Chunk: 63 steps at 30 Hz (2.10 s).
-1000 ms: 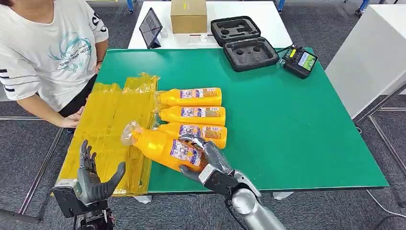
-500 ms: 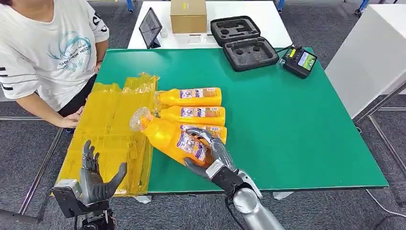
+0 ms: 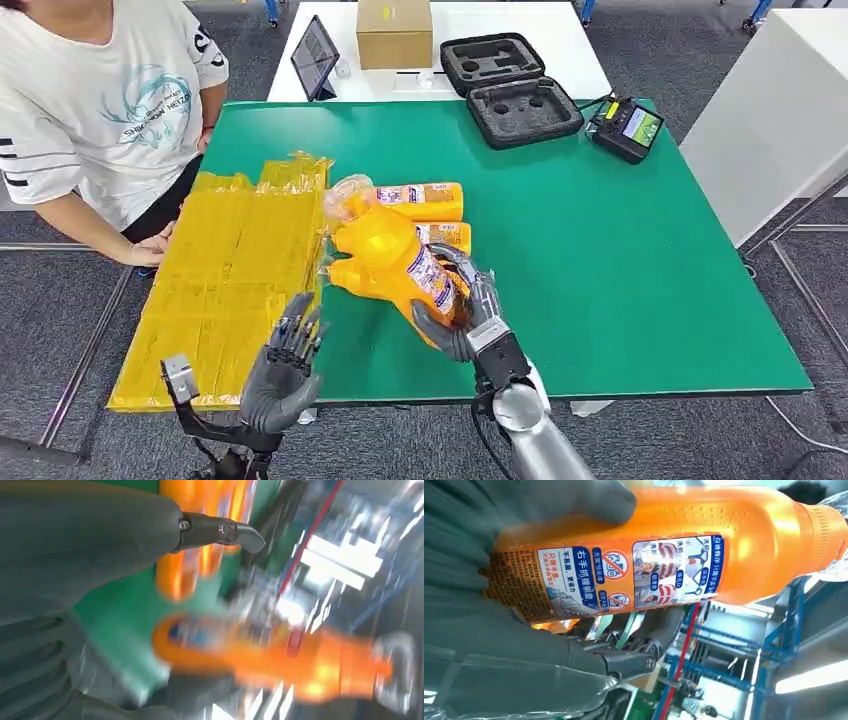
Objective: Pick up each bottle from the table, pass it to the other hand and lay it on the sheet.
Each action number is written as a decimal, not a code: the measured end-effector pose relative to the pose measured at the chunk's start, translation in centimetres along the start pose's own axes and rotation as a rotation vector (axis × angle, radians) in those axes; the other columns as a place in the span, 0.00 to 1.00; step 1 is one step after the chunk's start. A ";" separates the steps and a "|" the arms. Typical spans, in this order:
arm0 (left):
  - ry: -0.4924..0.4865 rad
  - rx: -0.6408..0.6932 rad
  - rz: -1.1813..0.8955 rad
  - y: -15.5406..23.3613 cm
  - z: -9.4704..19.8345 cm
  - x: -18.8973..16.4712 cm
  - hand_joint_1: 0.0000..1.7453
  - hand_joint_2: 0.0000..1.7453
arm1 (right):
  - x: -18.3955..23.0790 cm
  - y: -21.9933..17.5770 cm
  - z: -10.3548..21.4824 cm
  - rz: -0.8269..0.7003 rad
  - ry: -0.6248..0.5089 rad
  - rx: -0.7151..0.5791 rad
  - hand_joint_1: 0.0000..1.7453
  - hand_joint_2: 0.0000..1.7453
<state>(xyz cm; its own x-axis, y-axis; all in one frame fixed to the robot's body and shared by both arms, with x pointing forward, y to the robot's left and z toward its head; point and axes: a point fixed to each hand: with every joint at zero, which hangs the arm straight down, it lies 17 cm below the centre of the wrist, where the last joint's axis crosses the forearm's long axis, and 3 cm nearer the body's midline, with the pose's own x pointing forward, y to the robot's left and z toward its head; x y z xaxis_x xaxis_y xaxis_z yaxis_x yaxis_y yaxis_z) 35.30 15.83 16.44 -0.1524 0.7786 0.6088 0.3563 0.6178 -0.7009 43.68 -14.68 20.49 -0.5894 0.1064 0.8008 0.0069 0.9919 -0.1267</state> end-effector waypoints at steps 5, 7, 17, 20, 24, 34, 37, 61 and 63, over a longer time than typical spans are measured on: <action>0.093 -0.119 0.219 -3.7 -1.0 -2.1 0.00 1.00 | 0.5 3.3 -0.3 -0.010 -0.015 0.059 1.00 1.00; 0.118 -0.134 0.253 -4.3 -1.1 -2.7 0.00 1.00 | 0.8 4.5 -0.2 -0.018 -0.020 0.084 1.00 1.00; 0.155 -0.069 0.161 -2.7 -2.0 -4.1 0.00 1.00 | 0.4 6.6 -0.2 -0.023 -0.015 0.143 1.00 1.00; 0.138 0.013 0.007 -0.8 -2.7 -4.5 0.00 1.00 | 1.0 9.4 1.3 -0.055 -0.013 0.215 1.00 1.00; 0.111 0.069 -0.070 0.4 -3.0 -4.2 0.00 1.00 | 1.3 10.9 2.6 -0.074 -0.002 0.242 1.00 1.00; 0.018 0.185 -0.289 2.7 -3.2 -2.9 0.00 1.00 | 1.0 11.1 2.8 -0.062 0.012 0.256 1.00 1.00; -0.041 0.248 -0.325 4.0 -3.8 -1.2 0.00 1.00 | 0.9 11.2 3.4 -0.063 0.016 0.265 1.00 1.00; 0.004 0.006 0.049 -1.6 -3.9 -1.1 0.00 1.00 | 2.4 14.4 3.7 -0.132 -0.018 0.365 1.00 1.00; 0.015 0.010 0.012 -1.5 -4.2 -1.5 0.57 1.00 | 2.4 14.6 3.7 -0.126 -0.020 0.372 1.00 1.00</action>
<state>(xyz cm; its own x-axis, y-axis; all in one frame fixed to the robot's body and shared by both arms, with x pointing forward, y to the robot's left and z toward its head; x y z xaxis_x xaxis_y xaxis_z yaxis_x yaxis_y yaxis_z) 38.88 13.26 18.08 -0.1343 0.7842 0.6058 0.3490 0.6096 -0.7118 39.40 -0.18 18.41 -0.5830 -0.0195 0.8122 -0.3575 0.9039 -0.2349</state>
